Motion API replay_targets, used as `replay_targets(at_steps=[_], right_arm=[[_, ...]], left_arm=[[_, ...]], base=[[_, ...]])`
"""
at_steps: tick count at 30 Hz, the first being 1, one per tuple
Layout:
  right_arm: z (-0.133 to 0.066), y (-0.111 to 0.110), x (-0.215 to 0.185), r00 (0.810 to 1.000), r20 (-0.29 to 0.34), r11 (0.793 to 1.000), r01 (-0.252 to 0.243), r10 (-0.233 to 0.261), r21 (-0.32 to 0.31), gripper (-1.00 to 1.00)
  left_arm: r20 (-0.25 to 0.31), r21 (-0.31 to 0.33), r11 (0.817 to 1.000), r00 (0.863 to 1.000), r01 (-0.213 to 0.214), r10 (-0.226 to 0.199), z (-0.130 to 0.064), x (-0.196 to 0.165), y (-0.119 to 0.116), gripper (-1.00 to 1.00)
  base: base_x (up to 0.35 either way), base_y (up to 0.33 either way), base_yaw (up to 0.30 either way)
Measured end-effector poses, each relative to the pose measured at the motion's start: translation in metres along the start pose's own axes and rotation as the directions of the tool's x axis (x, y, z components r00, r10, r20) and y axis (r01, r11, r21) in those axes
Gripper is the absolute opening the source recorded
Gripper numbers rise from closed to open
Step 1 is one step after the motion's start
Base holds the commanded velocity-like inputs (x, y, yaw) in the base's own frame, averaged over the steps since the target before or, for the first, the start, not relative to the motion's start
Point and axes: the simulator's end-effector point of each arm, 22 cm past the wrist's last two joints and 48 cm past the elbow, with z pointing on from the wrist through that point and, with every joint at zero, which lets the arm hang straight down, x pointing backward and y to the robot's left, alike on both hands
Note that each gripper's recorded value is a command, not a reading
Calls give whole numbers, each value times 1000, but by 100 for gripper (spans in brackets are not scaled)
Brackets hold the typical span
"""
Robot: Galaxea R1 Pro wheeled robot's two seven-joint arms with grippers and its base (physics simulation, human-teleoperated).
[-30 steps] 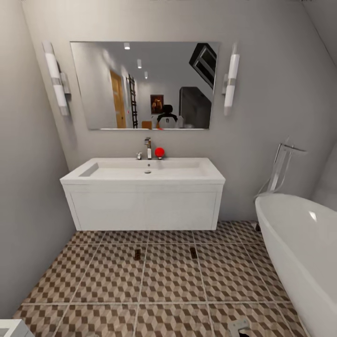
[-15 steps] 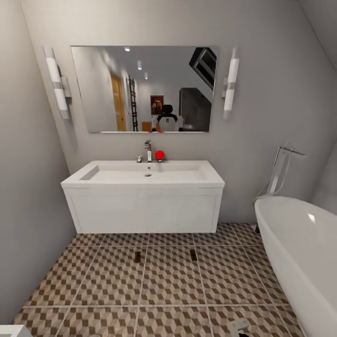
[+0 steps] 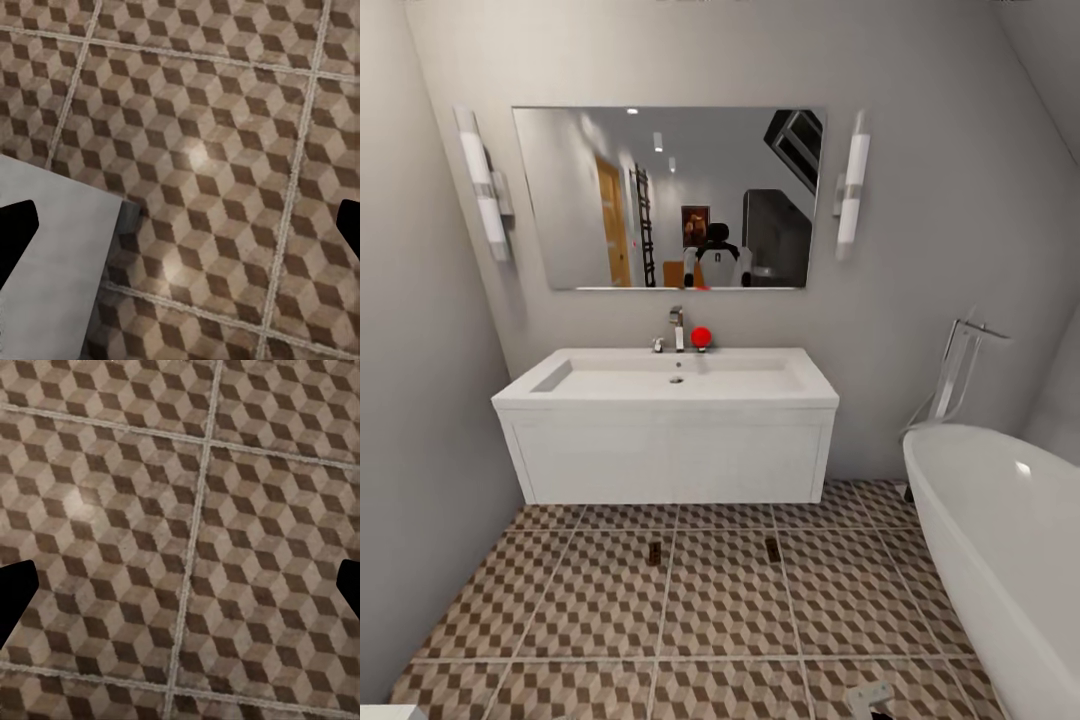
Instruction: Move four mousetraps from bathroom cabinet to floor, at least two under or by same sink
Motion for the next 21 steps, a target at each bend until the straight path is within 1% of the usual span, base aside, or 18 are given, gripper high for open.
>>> replay_targets(at_steps=[4, 12, 21], right_arm=[[-6, -1, -4, 1000, 0, 1000, 0, 0, 1, 100], [-17, -2, -13, 1000, 0, 1000, 0, 0, 2, 100], [-29, -3, -22, 1000, 0, 1000, 0, 0, 3, 100]], left_arm=[[1, 3, 1000, 1000, 2, -2, -6, -5, -1, 100], [-2, 18, 1000, 1000, 3, -3, -19, -11, -12, 100], [-3, 20, 1000, 1000, 3, -3, -31, -20, -11, 100]], base=[[0, 0, 0], [0, 0, 0], [0, 0, 0]])
